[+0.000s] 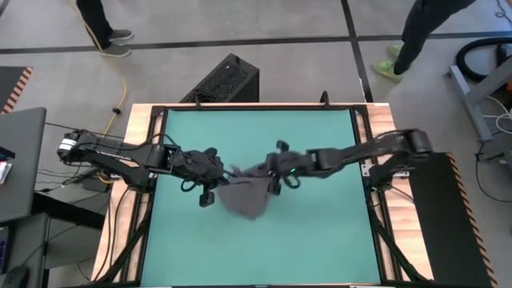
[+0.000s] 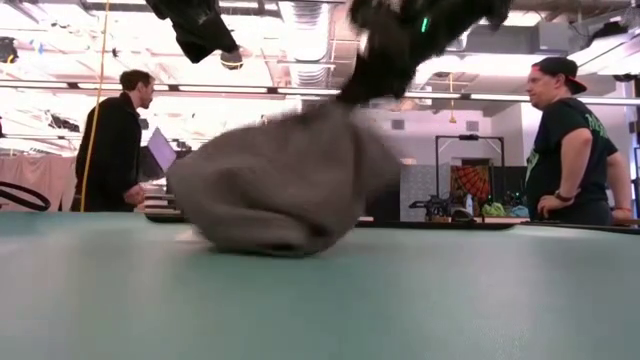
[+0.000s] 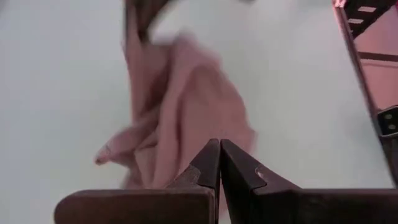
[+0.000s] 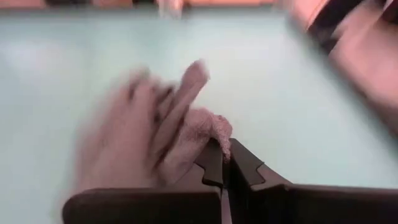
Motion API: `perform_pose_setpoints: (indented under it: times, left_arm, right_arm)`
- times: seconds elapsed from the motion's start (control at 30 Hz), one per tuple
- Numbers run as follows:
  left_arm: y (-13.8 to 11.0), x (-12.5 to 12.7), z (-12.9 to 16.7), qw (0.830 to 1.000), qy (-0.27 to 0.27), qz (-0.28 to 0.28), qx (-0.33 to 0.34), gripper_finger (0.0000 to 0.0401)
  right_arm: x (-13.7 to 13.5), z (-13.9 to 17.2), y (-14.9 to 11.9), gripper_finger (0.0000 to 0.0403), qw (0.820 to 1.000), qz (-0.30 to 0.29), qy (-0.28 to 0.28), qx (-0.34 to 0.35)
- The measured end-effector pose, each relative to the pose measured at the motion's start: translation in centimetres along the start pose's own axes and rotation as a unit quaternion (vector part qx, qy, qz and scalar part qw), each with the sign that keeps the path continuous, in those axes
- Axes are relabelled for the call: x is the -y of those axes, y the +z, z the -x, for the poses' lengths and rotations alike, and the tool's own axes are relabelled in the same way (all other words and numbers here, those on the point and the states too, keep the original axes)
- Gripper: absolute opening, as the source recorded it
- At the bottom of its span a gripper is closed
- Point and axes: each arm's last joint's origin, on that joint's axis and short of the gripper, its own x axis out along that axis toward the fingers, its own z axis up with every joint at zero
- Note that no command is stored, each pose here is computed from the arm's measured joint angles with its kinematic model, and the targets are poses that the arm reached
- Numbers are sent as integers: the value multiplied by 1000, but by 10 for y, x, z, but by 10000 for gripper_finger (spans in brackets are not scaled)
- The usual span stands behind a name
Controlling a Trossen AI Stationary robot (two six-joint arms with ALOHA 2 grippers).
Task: Roll towel into tight, uniform cylinder
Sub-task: Prepare the gray towel
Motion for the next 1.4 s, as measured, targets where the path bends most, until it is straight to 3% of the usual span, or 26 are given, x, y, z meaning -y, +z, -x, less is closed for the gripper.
perform_pose_setpoints:
  times: [0.3,0.53,0.7,0.83,0.93,1.07,1.4]
  left_arm:
    - [14,-3,1,992,80,-46,80,9]
    - [31,-12,4,976,108,-110,152,76]
    - [38,-25,5,965,134,-146,171,146]
    - [41,-32,-2,968,95,-151,176,185]
    - [40,-31,-10,971,64,-155,172,193]
    - [39,-30,-16,969,73,-173,164,194]
    - [42,-28,-16,974,39,-136,179,194]
  right_arm:
    - [10,97,51,18,985,11,7,175]
    - [5,132,56,18,976,29,34,213]
    - [-6,134,54,18,975,39,57,212]
    - [-13,132,53,18,974,49,64,211]
    - [-13,128,51,18,977,52,57,201]
    - [-13,123,50,18,978,54,49,193]
    - [-15,118,49,18,979,55,46,190]
